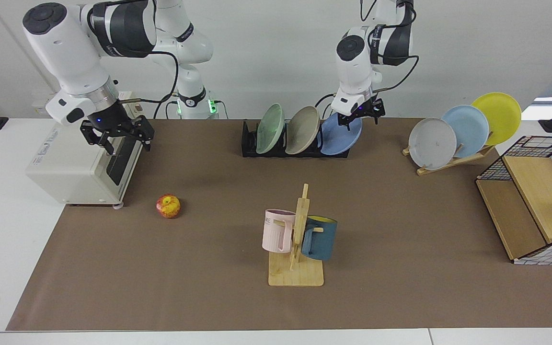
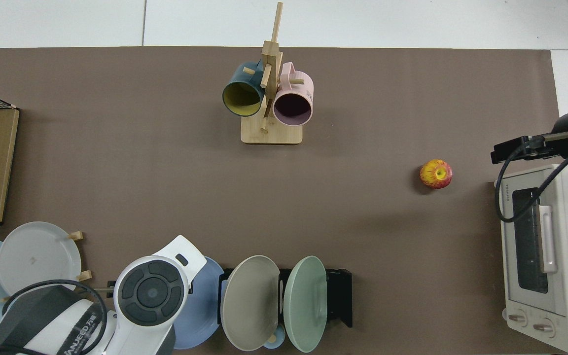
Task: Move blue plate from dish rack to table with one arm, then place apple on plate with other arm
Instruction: 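Grasp the blue plate with the left gripper while the right gripper reaches the apple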
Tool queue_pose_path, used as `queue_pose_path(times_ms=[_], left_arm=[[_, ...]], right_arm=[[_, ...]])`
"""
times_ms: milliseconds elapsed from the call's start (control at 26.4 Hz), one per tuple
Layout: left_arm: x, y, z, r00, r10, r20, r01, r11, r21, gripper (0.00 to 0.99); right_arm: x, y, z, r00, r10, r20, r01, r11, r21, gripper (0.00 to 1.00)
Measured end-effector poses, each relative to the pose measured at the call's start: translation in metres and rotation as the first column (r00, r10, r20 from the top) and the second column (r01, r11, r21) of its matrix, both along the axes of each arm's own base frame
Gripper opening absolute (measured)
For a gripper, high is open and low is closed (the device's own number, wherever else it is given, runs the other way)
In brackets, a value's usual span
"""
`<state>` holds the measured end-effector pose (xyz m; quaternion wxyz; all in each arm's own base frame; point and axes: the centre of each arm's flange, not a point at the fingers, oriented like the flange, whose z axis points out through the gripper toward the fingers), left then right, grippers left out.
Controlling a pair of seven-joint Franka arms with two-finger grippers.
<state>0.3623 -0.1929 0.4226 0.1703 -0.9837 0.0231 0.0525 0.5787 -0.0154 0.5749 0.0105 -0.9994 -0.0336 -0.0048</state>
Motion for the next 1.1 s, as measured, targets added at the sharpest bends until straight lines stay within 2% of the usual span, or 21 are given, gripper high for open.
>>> queue_pose_path(times_ms=[114,227,379,530,644,719,871,946,1098], left_arm=[[-0.004,-0.001,-0.008,1.0,-0.004,-0.012,0.004,1.0,0.0,0.991],[-0.006,0.001,-0.014,1.0,-0.011,-0.023,0.011,1.0,0.002,0.991],[-0.006,0.003,-0.019,0.997,-0.055,-0.045,0.055,0.998,-0.004,0.982],[-0.007,0.004,-0.021,0.995,-0.079,-0.059,0.078,0.997,-0.007,0.903],[-0.007,0.004,-0.021,0.995,-0.083,-0.062,0.083,0.997,-0.007,0.639],[-0.007,0.004,-0.022,0.994,-0.086,-0.064,0.085,0.996,-0.007,0.498],[-0.007,0.005,-0.022,0.994,-0.09,-0.066,0.09,0.996,-0.008,0.198],[-0.006,0.004,-0.019,0.993,-0.099,-0.066,0.098,0.995,-0.014,0.093],[-0.005,0.002,-0.01,0.993,-0.098,-0.064,0.097,0.995,-0.018,0.07]], right_arm=[[0.0,0.003,-0.007,1.0,-0.001,-0.007,0.001,1.0,0.0,1.0],[0.004,0.015,-0.021,1.0,-0.005,-0.03,0.005,1.0,-0.001,1.0],[0.022,0.034,-0.057,0.999,-0.026,-0.038,0.026,1.0,-0.006,1.0],[0.038,0.047,-0.092,0.999,-0.035,-0.042,0.034,0.999,-0.011,1.0],[0.047,0.048,-0.11,0.999,-0.04,-0.032,0.04,0.999,-0.014,1.0],[0.051,0.046,-0.119,0.999,-0.044,-0.026,0.043,0.999,-0.015,1.0],[0.054,0.044,-0.141,0.998,-0.049,-0.039,0.048,0.999,-0.019,1.0],[0.053,0.043,-0.158,0.998,-0.051,-0.038,0.05,0.999,-0.02,1.0],[0.047,0.042,-0.188,0.998,-0.052,-0.032,0.052,0.998,-0.021,1.0]])
